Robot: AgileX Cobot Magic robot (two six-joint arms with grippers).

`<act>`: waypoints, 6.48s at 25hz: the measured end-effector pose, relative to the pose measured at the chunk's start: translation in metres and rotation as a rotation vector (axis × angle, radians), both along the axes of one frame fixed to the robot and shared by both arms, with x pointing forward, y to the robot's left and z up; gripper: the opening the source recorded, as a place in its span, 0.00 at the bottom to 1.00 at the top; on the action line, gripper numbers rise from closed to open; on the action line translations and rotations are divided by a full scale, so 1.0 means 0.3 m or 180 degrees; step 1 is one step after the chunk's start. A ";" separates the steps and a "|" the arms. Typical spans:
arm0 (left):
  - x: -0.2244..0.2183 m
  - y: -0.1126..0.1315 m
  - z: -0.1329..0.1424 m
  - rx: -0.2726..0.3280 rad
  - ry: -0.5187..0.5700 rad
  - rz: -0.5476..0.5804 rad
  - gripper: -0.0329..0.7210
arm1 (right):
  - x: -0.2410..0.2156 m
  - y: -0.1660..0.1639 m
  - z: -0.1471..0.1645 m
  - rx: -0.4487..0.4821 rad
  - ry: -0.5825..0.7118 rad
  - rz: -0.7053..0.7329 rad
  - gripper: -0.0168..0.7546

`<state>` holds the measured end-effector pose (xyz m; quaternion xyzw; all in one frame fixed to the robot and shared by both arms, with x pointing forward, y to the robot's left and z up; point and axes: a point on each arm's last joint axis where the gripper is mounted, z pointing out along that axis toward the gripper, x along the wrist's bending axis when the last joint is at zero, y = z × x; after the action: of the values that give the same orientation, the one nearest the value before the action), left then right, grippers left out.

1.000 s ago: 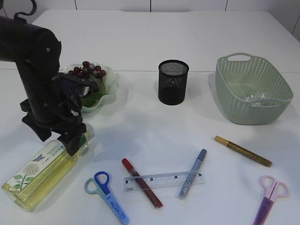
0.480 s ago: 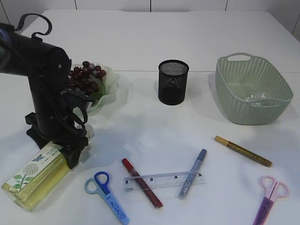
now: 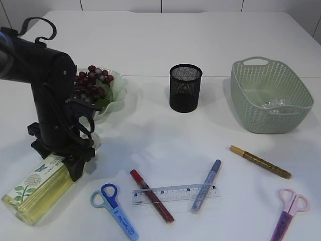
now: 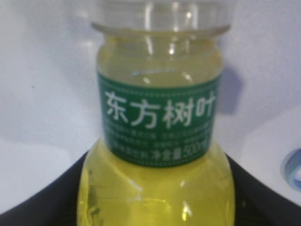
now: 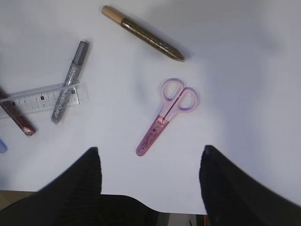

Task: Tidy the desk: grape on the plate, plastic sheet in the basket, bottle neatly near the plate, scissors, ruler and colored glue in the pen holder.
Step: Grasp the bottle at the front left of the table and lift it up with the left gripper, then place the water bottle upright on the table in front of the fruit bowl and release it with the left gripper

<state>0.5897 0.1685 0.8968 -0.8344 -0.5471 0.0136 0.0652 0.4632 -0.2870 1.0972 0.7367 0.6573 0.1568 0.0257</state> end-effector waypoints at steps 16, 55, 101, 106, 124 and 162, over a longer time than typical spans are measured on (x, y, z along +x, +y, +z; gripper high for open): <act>0.028 0.117 0.004 -0.0451 0.0282 0.0750 0.65 | 0.000 0.000 0.000 -0.0001 -0.0001 0.0005 0.69; -0.071 0.175 0.365 -0.0811 -0.1430 0.1300 0.64 | 0.000 0.000 0.000 -0.0001 -0.0001 0.0005 0.69; -0.269 0.264 0.194 -0.1813 -0.4907 0.0973 0.64 | 0.000 -0.013 -0.002 -0.0193 -0.0025 0.0187 0.69; -0.265 0.261 0.175 -0.1797 -0.4859 0.0953 0.64 | 0.000 -0.013 -0.002 -0.0198 -0.0027 0.0203 0.69; -0.160 0.212 -0.001 -0.1743 -0.4398 0.0688 0.64 | 0.000 -0.013 -0.002 -0.0200 -0.0028 0.0209 0.69; -0.158 0.198 0.171 -0.2044 -0.5009 0.0464 0.83 | 0.000 -0.013 -0.002 -0.0203 -0.0030 0.0221 0.69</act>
<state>0.5423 0.2279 0.9482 -0.5415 -0.4550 -0.4115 -0.5748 0.4631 -0.2909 1.0965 0.7115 0.6870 0.1401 0.0468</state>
